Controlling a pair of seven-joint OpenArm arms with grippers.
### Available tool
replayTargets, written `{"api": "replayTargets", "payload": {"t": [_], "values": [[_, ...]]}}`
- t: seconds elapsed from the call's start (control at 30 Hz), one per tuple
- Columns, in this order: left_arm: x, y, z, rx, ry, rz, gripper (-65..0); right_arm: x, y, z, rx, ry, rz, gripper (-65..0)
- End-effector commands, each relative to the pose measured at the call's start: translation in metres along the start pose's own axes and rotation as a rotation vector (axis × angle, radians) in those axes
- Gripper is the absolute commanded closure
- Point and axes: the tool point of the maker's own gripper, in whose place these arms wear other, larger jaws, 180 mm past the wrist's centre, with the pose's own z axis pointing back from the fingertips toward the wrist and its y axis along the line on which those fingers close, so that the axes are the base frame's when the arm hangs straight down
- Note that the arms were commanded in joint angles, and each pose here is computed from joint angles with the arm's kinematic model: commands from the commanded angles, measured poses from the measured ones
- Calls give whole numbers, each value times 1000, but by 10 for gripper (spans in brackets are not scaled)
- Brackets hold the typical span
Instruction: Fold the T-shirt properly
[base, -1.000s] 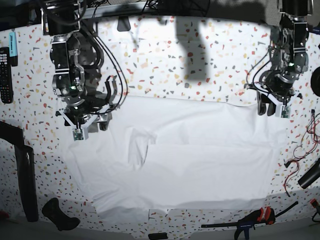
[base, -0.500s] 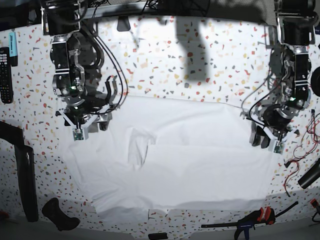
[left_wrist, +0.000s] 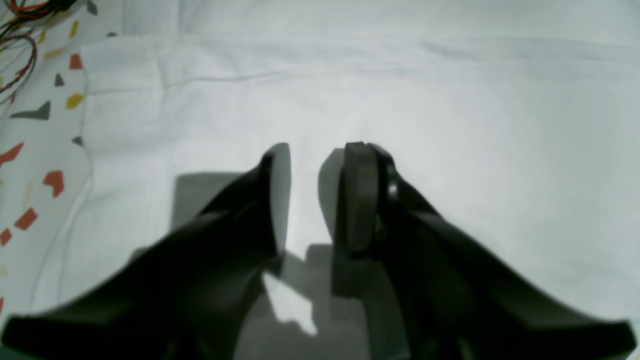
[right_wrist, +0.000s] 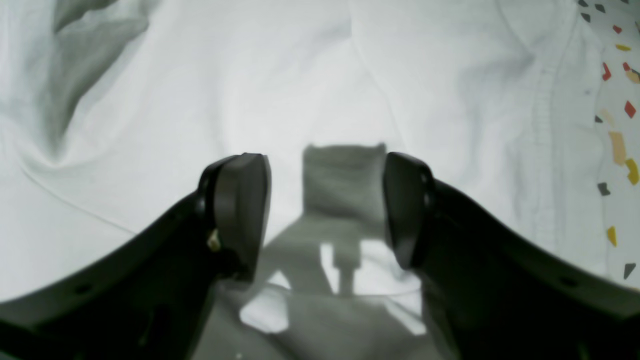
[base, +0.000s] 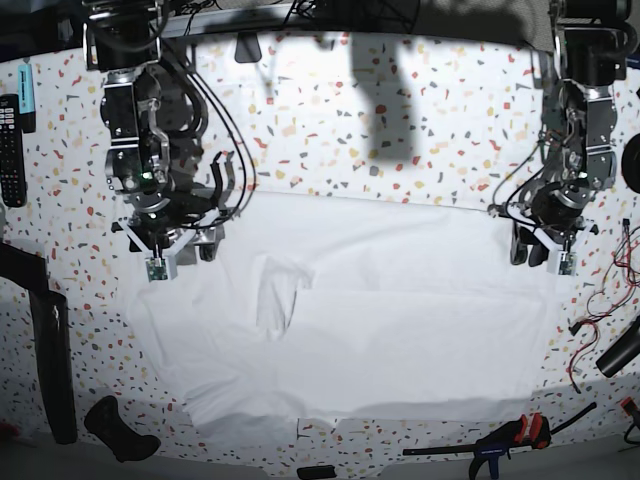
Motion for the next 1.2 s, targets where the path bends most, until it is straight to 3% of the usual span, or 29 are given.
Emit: {"api": "replayTargets", "payload": {"t": [0.0,0.27,0.63,1.17], "values": [[-20,5,4,12,101,-33,-176,-5,-3,1,-4,37,23,-372],[-6,1,5,3,74,-20,-176,-6,-3,1,-4,44,23,-372],[-27,0,8,5,203,-35,-175,-6,-3,1,-5,46,26,-372],[-38,0,7,4,220,-18,-162,-6,-3,1,-5,44,25,-372]]}}
